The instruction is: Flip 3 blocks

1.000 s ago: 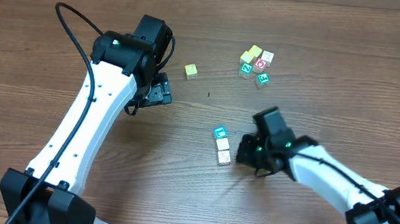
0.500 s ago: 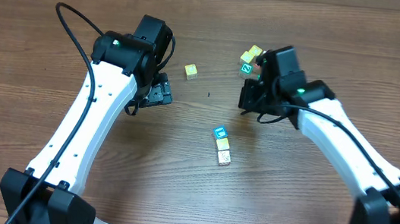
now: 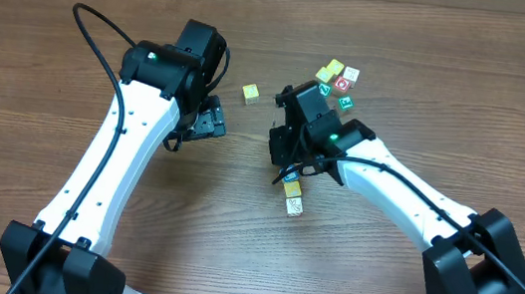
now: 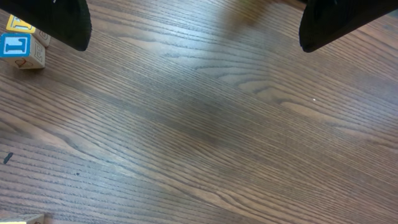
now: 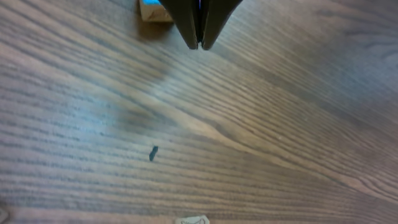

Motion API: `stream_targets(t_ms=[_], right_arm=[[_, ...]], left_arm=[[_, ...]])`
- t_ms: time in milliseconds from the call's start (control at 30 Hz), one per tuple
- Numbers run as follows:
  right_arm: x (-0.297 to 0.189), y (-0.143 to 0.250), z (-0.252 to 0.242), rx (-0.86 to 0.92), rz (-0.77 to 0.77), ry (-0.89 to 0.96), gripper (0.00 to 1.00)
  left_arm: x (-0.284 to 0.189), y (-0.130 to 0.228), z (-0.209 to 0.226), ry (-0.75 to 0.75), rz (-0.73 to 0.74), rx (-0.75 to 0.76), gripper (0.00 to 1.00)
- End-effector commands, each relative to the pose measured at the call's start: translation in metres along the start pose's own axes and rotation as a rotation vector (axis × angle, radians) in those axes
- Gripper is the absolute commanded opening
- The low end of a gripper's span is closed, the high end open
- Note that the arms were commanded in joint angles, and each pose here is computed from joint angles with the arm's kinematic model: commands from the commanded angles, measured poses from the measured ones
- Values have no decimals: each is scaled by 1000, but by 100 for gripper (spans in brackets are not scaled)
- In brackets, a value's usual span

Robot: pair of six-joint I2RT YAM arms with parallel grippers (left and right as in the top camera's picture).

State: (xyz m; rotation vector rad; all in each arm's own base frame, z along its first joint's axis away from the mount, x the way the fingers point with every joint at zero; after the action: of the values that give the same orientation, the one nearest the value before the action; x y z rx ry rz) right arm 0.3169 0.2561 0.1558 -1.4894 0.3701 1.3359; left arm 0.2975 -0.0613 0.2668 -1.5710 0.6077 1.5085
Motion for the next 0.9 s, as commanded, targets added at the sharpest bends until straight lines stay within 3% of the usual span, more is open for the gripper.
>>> stream_targets(t_ms=[0, 200, 433, 533, 867], right_arm=[[17, 4, -4, -31, 18, 77, 4], [31, 3, -10, -28, 52, 129, 4], [-4, -53, -1, -9, 27, 131, 4], [2, -64, 0, 21, 78, 126, 4], [44, -34, -9, 67, 288, 135, 4]], left_arm=[[3, 0, -1, -18, -6, -5, 100], [3, 0, -1, -18, -6, -5, 100], [3, 0, -1, -18, -6, -5, 100], [3, 0, -1, -18, -6, -5, 100], [3, 0, -1, -18, -6, -5, 100]])
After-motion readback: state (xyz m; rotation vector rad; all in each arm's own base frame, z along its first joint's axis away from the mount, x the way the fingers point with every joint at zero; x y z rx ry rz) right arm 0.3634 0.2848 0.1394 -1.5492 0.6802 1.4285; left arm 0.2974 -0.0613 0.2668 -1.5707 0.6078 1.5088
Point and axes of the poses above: each gripper's point midway between its finger pads, its own x axis out along the fingers, its own z axis along the line the jaws close on, y = z × x, the point moved 9 cm from there along -x, back along the fingers, and after that the axes turned 12 degrees about -x, right-handed, at the moved point
